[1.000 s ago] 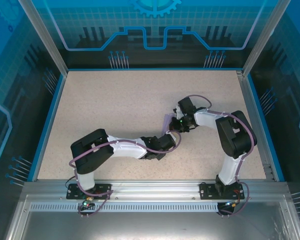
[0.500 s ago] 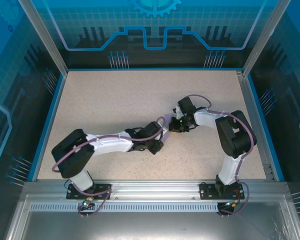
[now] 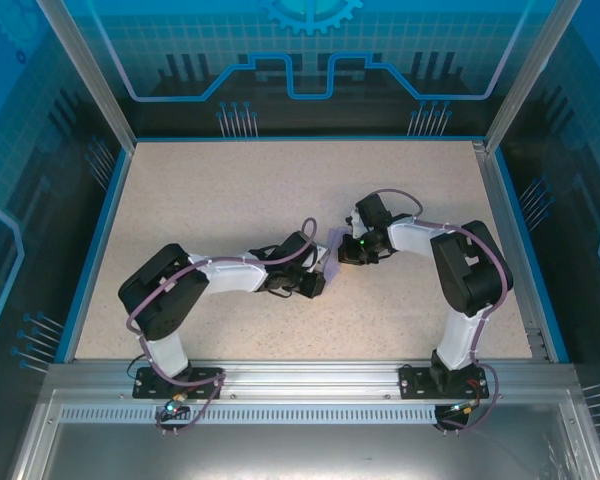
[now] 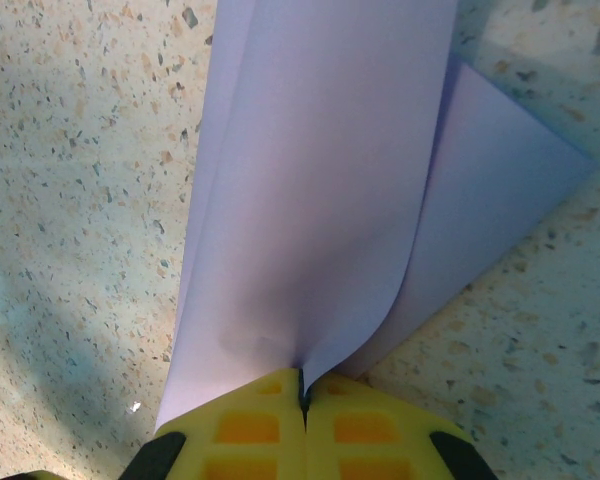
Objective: Fold a paper plane with a square sheet of paper (pick it up from the middle)
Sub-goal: Fold the wing for the fifth time at the center of the table.
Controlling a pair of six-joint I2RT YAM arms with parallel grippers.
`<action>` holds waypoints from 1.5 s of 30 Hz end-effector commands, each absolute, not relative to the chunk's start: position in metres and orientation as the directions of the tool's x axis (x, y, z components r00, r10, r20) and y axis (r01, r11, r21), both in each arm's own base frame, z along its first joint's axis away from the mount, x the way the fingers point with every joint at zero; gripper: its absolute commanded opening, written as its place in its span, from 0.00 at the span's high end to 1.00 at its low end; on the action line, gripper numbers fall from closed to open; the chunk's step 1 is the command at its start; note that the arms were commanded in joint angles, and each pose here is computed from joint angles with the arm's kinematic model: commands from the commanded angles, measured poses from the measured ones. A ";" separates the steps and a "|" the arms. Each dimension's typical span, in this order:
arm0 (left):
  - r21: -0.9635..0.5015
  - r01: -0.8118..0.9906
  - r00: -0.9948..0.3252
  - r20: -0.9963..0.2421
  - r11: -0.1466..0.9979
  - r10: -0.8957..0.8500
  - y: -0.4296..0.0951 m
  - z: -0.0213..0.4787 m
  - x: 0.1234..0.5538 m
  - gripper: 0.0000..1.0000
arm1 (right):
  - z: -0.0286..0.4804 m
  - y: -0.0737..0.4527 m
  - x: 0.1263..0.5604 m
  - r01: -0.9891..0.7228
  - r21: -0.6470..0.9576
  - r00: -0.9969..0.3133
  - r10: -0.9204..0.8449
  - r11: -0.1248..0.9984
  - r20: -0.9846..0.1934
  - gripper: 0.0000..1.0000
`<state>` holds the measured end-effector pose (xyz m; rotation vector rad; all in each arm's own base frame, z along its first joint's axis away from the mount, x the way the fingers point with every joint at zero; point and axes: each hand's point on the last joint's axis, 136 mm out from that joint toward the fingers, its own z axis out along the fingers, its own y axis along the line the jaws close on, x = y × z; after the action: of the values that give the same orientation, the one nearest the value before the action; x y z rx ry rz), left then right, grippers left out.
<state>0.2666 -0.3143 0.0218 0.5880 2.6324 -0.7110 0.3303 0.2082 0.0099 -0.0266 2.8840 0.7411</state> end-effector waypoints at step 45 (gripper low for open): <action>-0.510 0.402 -0.904 -0.356 0.761 0.239 -0.315 -0.016 0.254 0.87 | -0.027 0.184 0.310 -0.008 0.364 -0.997 0.023 0.931 -0.080 0.96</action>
<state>0.2758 -0.3264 0.0156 0.5042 2.5745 -0.8762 0.3327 0.2100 0.0100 -0.0323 2.8700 0.7512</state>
